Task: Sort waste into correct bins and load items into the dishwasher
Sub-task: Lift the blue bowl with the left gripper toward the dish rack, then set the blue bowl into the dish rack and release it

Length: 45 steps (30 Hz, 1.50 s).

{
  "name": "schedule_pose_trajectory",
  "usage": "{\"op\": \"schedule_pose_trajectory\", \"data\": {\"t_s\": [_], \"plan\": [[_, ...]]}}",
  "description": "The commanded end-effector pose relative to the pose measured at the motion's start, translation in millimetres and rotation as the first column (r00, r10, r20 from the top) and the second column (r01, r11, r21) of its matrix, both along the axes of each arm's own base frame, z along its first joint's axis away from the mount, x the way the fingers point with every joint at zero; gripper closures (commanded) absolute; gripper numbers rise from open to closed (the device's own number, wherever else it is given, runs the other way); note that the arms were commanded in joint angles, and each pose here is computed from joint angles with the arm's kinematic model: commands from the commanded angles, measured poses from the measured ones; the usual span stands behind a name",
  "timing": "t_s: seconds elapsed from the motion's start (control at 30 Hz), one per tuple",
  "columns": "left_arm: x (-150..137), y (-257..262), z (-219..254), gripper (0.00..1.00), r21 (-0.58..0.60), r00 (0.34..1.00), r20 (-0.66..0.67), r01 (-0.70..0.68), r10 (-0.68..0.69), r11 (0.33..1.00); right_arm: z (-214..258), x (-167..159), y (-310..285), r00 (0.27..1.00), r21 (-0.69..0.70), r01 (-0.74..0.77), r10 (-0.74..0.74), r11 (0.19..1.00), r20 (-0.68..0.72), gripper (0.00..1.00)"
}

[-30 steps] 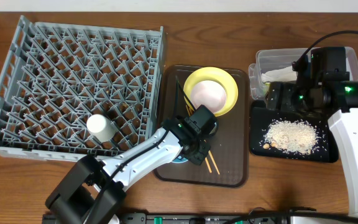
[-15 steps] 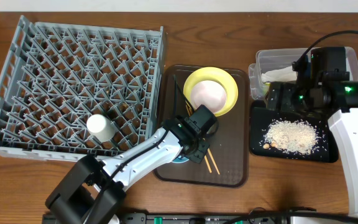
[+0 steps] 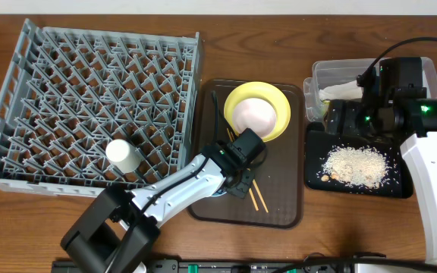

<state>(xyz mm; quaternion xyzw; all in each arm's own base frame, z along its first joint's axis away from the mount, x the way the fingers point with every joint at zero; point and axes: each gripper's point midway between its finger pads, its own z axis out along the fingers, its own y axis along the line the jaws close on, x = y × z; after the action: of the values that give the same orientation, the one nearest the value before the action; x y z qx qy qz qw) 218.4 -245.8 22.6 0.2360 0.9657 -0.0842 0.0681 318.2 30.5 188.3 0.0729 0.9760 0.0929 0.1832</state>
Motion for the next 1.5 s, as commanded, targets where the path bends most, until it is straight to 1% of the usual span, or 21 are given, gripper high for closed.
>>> {"op": "schedule_pose_trajectory", "data": {"t_s": [0.0, 0.13, 0.17, 0.2, 0.3, 0.4, 0.43, 0.5, 0.6, 0.7, 0.73, 0.83, 1.0, 1.17, 1.3, 1.47], "plan": [[10.2, -13.7, 27.5, 0.92, -0.064, 0.999, 0.043, 0.003, 0.0, 0.998, 8.7, 2.4, -1.0, 1.0, 0.007, 0.01, -0.01, 1.0, 0.024, 0.01], [22.7, -22.3, 79.9, 0.93, -0.127, 0.988, 0.144, 0.075, -0.057, 0.989, 8.7, 2.4, -1.1, 1.0, 0.004, 0.003, -0.003, 1.0, 0.025, 0.01], [28.9, -22.0, 95.6, 0.92, -0.148, 0.982, 0.179, 0.081, -0.053, 0.986, 8.6, 2.4, -1.1, 1.0, 0.004, 0.003, -0.003, 1.0, 0.025, 0.01], [43.2, -15.2, 122.1, 0.92, -0.181, 0.97, 0.242, 0.054, -0.009, 0.982, 8.6, 2.3, -1.0, 1.0, 0.004, 0.003, -0.003, 1.0, 0.024, 0.01], [73.7, 11.0, 165.1, 0.92, -0.245, 0.933, 0.345, -0.013, 0.1, 0.969, 8.6, 2.4, -1.0, 1.0, 0.004, 0.003, -0.003, 1.0, 0.025, 0.01], [97.6, 41.3, 190.5, 0.92, -0.319, 0.901, 0.387, -0.069, 0.197, 0.945, 8.7, 2.4, -1.0, 1.0, 0.004, 0.003, -0.003, 1.0, 0.025, 0.01], [103.7, 49.7, 200.2, 0.92, -0.385, 0.906, 0.376, -0.036, 0.193, 0.922, 8.6, 2.4, -1.0, 1.0, 0.004, 0.003, -0.003, 1.0, 0.025, 0.01], [108.5, 58.7, 207.0, 0.92, -0.459, 0.918, 0.352, -0.001, 0.182, 0.889, 8.6, 2.4, -1.0, 1.0, 0.004, 0.003, -0.003, 1.0, 0.025, 0.01], [117.2, 80.4, 214.0, 0.92, -0.547, 0.926, 0.308, -0.017, 0.22, 0.837, 8.5, 1.9, -1.0, 1.0, 0.004, 0.003, -0.003, 1.0, 0.023, 0.01], [122.3, 101.2, 226.1, 0.92, -0.65, 0.931, 0.268, -0.014, 0.246, 0.76, 8.0, 0.9, -1.1, 1.0, 0.004, 0.003, -0.003, 1.0, 0.018, 0.01], [123.3, 108.3, 231.9, 0.92, -0.689, 0.933, 0.254, -0.01, 0.254, 0.724, 7.9, 0.7, -1.0, 1.0, 0.004, 0.003, -0.003, 1.0, 0.018, 0.01], [128.5, 129.1, 241.9, 0.92, -0.767, 0.933, 0.219, -0.016, 0.285, 0.641, 7.9, 0.7, -1.0, 1.0, 0.004, 0.003, -0.003, 1.0, 0.018, 0.01], [142.8, 159.0, 238.8, 0.92, -0.843, 0.934, 0.153, -0.048, 0.324, 0.536, 7.9, 0.7, -1.0, 1.0, 0.004, 0.004, -0.004, 1.0, 0.017, 0.01], [158.9, 182.7, 224.0, 0.92, -0.897, 0.937, 0.076, -0.084, 0.34, 0.434, 7.9, 0.6, -1.0, 1.0, 0.004, 0.004, -0.004, 1.0, 0.017, 0.01], [171.0, 205.8, 201.1, 0.92, -0.907, 0.925, 0.003, -0.158, 0.381, 0.39, 7.8, 0.4, -1.0, 1.0, 0.004, 0.003, -0.003, 1.0, 0.016, 0.01], [179.2, 234.0, 175.5, 0.92, -0.905, 0.896, -0.076, -0.247, 0.437, 0.347, 7.6, -0.1, -1.0, 1.0, 0.004, 0.004, -0.004, 1.0, 0.014, 0.01]]}}
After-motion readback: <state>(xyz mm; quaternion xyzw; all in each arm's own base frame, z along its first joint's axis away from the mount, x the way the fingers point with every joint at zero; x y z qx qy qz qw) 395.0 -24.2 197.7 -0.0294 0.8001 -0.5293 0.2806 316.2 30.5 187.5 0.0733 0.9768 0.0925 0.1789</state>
